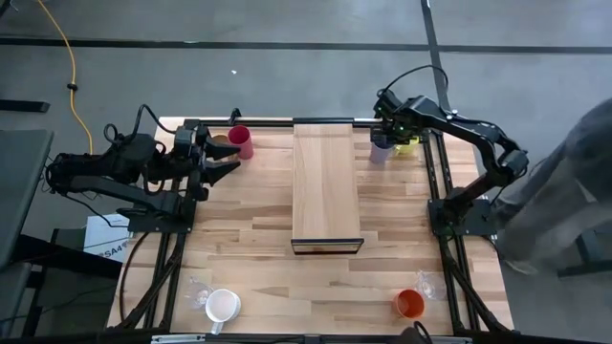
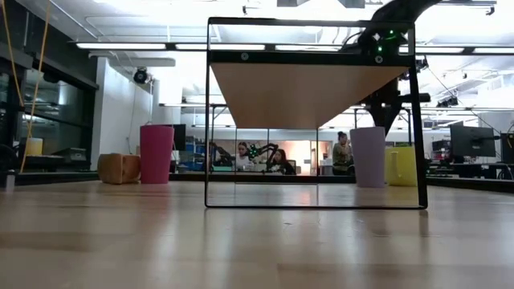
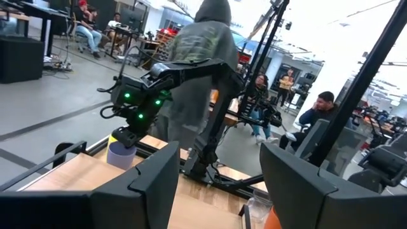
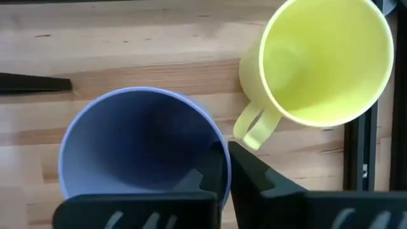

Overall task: Stack small to large cups/mugs on shelf
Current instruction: Put the violet cup on the shelf

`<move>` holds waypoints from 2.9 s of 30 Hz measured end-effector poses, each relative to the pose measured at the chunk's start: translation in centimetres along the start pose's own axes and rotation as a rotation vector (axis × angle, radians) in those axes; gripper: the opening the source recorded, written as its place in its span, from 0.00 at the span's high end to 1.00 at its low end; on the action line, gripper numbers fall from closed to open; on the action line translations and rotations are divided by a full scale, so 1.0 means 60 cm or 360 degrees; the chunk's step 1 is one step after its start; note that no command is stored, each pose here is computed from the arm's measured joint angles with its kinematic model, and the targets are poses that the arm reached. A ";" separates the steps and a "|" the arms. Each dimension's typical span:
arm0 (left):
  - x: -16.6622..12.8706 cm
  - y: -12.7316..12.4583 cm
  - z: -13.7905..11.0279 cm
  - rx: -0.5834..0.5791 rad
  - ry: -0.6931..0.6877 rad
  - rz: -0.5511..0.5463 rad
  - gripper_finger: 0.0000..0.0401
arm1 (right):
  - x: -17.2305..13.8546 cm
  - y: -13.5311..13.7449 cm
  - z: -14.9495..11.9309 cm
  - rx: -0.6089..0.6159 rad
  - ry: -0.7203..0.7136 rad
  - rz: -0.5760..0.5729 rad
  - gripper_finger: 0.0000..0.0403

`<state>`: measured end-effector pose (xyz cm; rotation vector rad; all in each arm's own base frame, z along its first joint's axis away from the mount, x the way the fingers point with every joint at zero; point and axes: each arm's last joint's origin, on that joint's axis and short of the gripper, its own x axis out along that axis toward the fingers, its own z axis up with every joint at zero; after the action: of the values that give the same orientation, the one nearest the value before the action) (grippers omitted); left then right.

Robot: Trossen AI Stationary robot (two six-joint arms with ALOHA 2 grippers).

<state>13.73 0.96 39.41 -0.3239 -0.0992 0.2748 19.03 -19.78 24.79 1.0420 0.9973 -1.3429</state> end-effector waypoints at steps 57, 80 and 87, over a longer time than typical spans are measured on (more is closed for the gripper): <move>0.051 -0.022 0.022 0.0434 0.0056 0.0016 0.49 | -0.274 -0.106 -0.191 -0.1013 -0.1164 0.2184 1.00; 0.051 -0.022 0.022 0.0432 0.0049 0.0026 0.49 | -0.302 0.069 -0.066 -0.0881 -0.0560 0.0535 1.00; 0.051 -0.022 0.022 0.0432 0.0049 0.0026 0.49 | -0.275 0.129 -0.029 -0.0899 -0.0455 0.0389 1.00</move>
<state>16.82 1.03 41.27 -0.0597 -0.0280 0.2958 26.83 -14.14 40.35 0.5061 0.9213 -0.8983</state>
